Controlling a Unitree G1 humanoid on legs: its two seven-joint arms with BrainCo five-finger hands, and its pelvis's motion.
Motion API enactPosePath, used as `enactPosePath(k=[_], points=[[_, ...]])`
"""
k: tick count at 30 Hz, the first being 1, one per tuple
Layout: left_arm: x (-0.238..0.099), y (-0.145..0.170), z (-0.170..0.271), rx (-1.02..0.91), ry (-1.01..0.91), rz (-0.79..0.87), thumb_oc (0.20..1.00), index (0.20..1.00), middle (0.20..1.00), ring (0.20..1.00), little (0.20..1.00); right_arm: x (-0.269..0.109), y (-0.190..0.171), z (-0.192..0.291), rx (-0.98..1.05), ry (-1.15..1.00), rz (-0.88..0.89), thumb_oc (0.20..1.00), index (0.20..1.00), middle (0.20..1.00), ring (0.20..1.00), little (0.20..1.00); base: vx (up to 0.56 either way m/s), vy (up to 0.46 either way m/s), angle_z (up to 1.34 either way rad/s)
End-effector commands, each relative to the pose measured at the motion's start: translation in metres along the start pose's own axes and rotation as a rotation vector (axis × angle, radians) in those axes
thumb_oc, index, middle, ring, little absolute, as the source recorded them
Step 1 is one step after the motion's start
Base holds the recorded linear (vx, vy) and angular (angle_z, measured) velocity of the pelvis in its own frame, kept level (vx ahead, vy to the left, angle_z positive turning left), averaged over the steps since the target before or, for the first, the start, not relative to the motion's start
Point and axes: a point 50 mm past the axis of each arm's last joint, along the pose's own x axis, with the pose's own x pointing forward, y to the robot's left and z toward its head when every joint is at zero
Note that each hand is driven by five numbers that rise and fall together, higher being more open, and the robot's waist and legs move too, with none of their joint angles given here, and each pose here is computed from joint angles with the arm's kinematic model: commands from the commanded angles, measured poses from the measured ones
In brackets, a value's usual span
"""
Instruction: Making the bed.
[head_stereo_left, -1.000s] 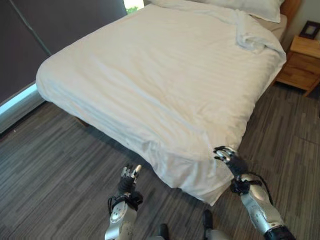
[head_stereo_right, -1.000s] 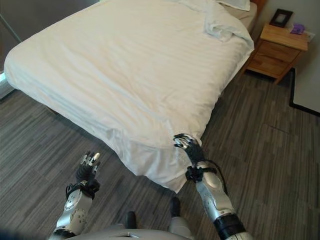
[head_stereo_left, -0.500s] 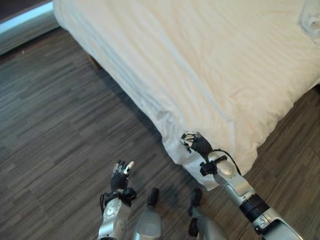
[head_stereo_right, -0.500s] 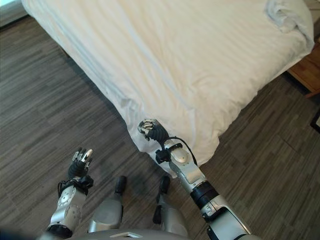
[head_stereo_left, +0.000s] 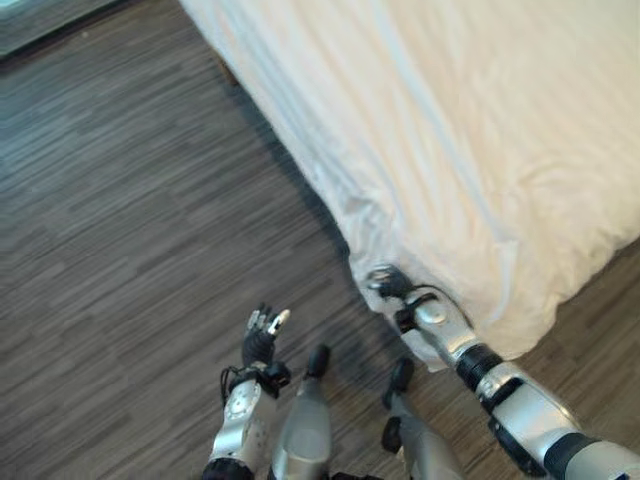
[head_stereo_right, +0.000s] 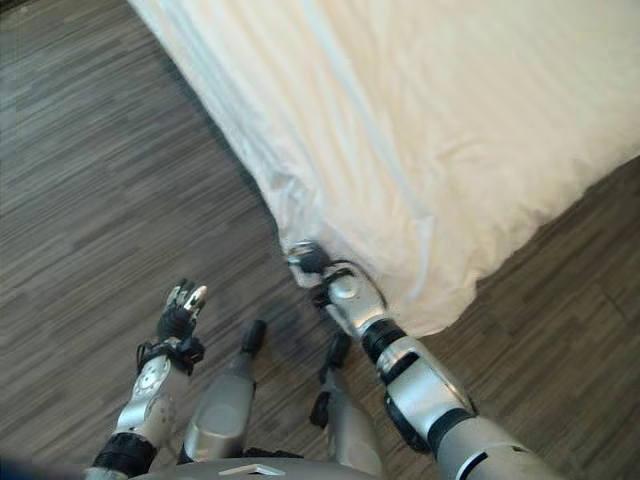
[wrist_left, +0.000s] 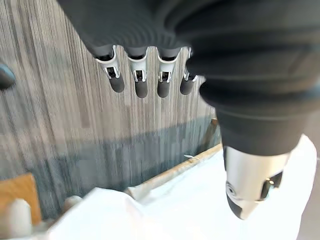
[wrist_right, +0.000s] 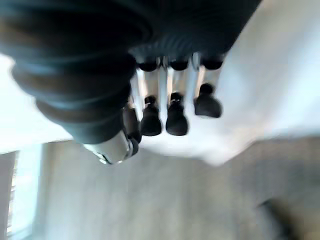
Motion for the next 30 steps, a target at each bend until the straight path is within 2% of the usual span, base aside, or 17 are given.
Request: enactPosePath(k=[1,3,7,11,12,13,14,18,19,21,22,23,24,25,26,29,30], points=[[0.003,-0.001,0.018,0.007,-0.076,-0.042,1.0,1.0,1.0,1.0,1.0,-0.002,-0.018,0.001,-0.048,-0.031,-0.099,0.2,0.2,0.2,0.2,0.2,0.0,0.0,0.0],[0.004,0.0,0.017,0.006,-0.071,-0.036,1.0,1.0,1.0,1.0,1.0,-0.005,-0.025,-0.014,-0.015,0.018,-0.135,0.2,0.2,0.2,0.2,0.2,0.0,0.015,0.02],[0.003,0.003,0.018,0.024,-0.073,-0.021,1.0,1.0,1.0,1.0,1.0,-0.033,-0.05,-0.096,0.121,0.239,-0.275,0.2,0.2,0.2,0.2,0.2,0.02,0.024,0.04],[0.005,0.001,0.018,0.016,-0.076,-0.018,1.0,1.0,1.0,1.0,1.0,-0.079,-0.046,-0.176,0.203,0.462,-0.307,0.2,0.2,0.2,0.2,0.2,0.06,0.012,-0.1],[0.004,0.0,0.02,0.016,-0.083,-0.029,1.0,1.0,1.0,1.0,1.0,-0.107,-0.034,-0.21,0.195,0.572,-0.282,0.2,0.2,0.2,0.2,0.2,0.08,-0.005,-0.22],[0.004,0.0,0.019,0.016,-0.082,-0.029,1.0,1.0,1.0,1.0,1.0,-0.107,-0.034,-0.211,0.195,0.573,-0.282,0.2,0.2,0.2,0.2,0.2,0.15,-0.032,-0.2],[0.005,-0.002,0.022,0.018,-0.089,-0.046,1.0,1.0,1.0,1.0,1.0,-0.148,-0.033,-0.25,0.221,0.72,-0.307,0.2,0.2,0.2,0.2,0.2,0.14,-0.039,-0.29],[0.009,-0.001,0.022,0.024,-0.084,-0.033,1.0,1.0,1.0,1.0,1.0,-0.182,-0.042,-0.274,0.359,0.787,-0.449,0.2,0.2,0.2,0.2,0.2,0.13,-0.022,-0.07],[0.009,0.004,0.028,0.026,-0.105,-0.015,1.0,1.0,1.0,1.0,1.0,-0.192,-0.059,-0.277,0.467,0.749,-0.594,0.2,0.2,0.2,0.2,0.2,0.11,0.011,-0.1],[0.008,0.007,0.029,0.028,-0.108,-0.008,1.0,1.0,1.0,1.0,1.0,-0.193,-0.068,-0.274,0.518,0.705,-0.666,0.2,0.2,0.2,0.2,0.2,0.11,0.026,-0.08],[0.006,0.015,0.033,0.017,-0.123,0.024,1.0,1.0,1.0,1.0,1.0,-0.189,-0.097,-0.258,0.632,0.532,-0.841,0.2,0.2,0.2,0.2,0.2,0.1,0.043,-0.12],[0.005,0.017,0.034,0.012,-0.129,0.036,1.0,1.0,1.0,1.0,1.0,-0.186,-0.108,-0.249,0.655,0.457,-0.888,0.2,0.2,0.2,0.2,0.2,0.17,0.064,-0.23],[0.003,0.021,0.033,-0.002,-0.127,0.061,1.0,1.0,1.0,1.0,1.0,-0.181,-0.133,-0.221,0.658,0.264,-0.973,0.2,0.2,0.2,0.2,0.2,0.09,0.026,-0.23],[0.003,0.021,0.033,-0.002,-0.127,0.061,1.0,1.0,1.0,1.0,1.0,-0.181,-0.133,-0.221,0.658,0.265,-0.973,0.2,0.2,0.2,0.2,0.2,0.13,0.037,-0.18],[0.002,0.024,0.032,-0.015,-0.126,0.078,1.0,1.0,1.0,1.0,1.0,-0.179,-0.148,-0.195,0.631,0.111,-1.008,0.2,0.2,0.2,0.2,0.2,0.08,0.022,-0.06],[0.002,0.019,0.027,-0.024,-0.112,0.065,1.0,1.0,1.0,1.0,1.0,-0.176,-0.157,-0.167,0.593,-0.037,-1.024,0.2,0.2,0.2,0.2,0.2,0.1,0.022,0.05],[0.002,0.018,0.025,-0.024,-0.109,0.06,1.0,1.0,1.0,1.0,1.0,-0.172,-0.156,-0.154,0.59,-0.094,-1.007,1.0,1.0,1.0,1.0,1.0,0.05,0.002,0.0]])
